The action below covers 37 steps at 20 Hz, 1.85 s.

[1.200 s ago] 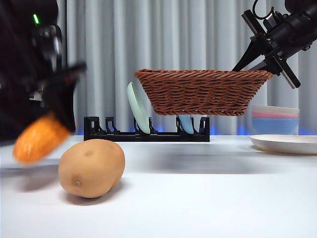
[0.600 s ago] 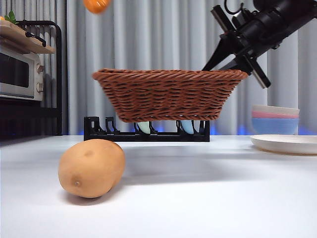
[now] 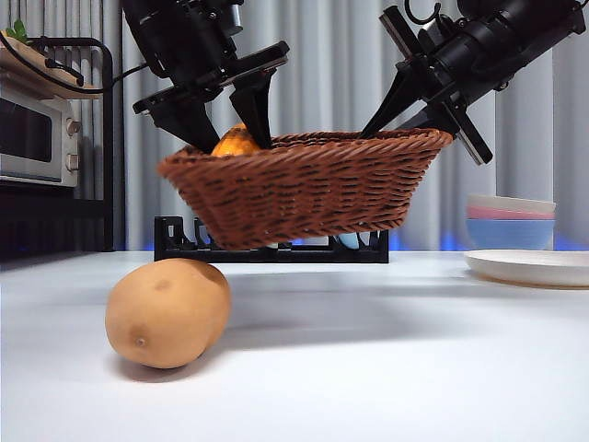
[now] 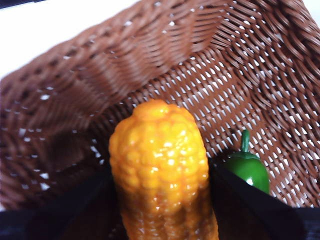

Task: Pick up the basket,pick up the corn from the table,pick up the potato from the table,pick up the cucumber from the table,put all items into the basket

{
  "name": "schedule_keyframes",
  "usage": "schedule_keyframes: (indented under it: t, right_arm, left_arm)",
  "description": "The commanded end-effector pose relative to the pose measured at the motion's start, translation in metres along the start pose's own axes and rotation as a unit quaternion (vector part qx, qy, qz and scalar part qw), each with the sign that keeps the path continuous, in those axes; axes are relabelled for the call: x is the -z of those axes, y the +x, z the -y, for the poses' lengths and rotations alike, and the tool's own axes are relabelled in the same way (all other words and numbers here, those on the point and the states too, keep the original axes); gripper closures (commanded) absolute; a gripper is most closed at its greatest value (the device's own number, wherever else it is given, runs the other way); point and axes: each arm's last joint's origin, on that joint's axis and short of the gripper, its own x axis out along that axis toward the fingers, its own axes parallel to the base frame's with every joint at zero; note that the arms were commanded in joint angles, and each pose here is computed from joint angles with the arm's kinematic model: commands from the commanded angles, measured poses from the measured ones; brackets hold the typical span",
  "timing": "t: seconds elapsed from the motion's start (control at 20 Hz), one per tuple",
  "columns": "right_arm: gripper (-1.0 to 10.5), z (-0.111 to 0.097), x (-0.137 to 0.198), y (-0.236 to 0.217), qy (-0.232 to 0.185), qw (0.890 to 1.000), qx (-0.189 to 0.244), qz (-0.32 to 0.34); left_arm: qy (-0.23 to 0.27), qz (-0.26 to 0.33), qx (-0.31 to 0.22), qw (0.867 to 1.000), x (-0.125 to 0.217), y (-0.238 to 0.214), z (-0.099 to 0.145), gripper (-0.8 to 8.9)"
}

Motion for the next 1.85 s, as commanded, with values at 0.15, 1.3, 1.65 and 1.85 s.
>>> schedule_keyframes:
  t: [0.15,1.3,1.65,1.85]
  right_arm:
    - [9.6,0.000,-0.003,0.001,-0.005,1.000,-0.007,0.005]
    - [9.6,0.037,-0.023,-0.038,0.034,0.996,0.016,0.082]
    - [9.6,0.036,-0.023,-0.038,0.037,0.996,0.004,0.078]
    - [9.6,0.036,-0.023,-0.038,0.037,0.996,0.004,0.078]
  left_arm:
    - [0.014,0.005,0.001,1.000,-0.011,-0.012,0.006,2.19]
    - [0.032,-0.027,0.038,0.998,0.111,-0.191,0.024,2.20]
    - [0.030,-0.080,-0.020,0.996,0.155,-0.093,0.045,2.20]
    - [0.028,-0.095,-0.041,0.994,0.152,-0.063,0.050,2.20]
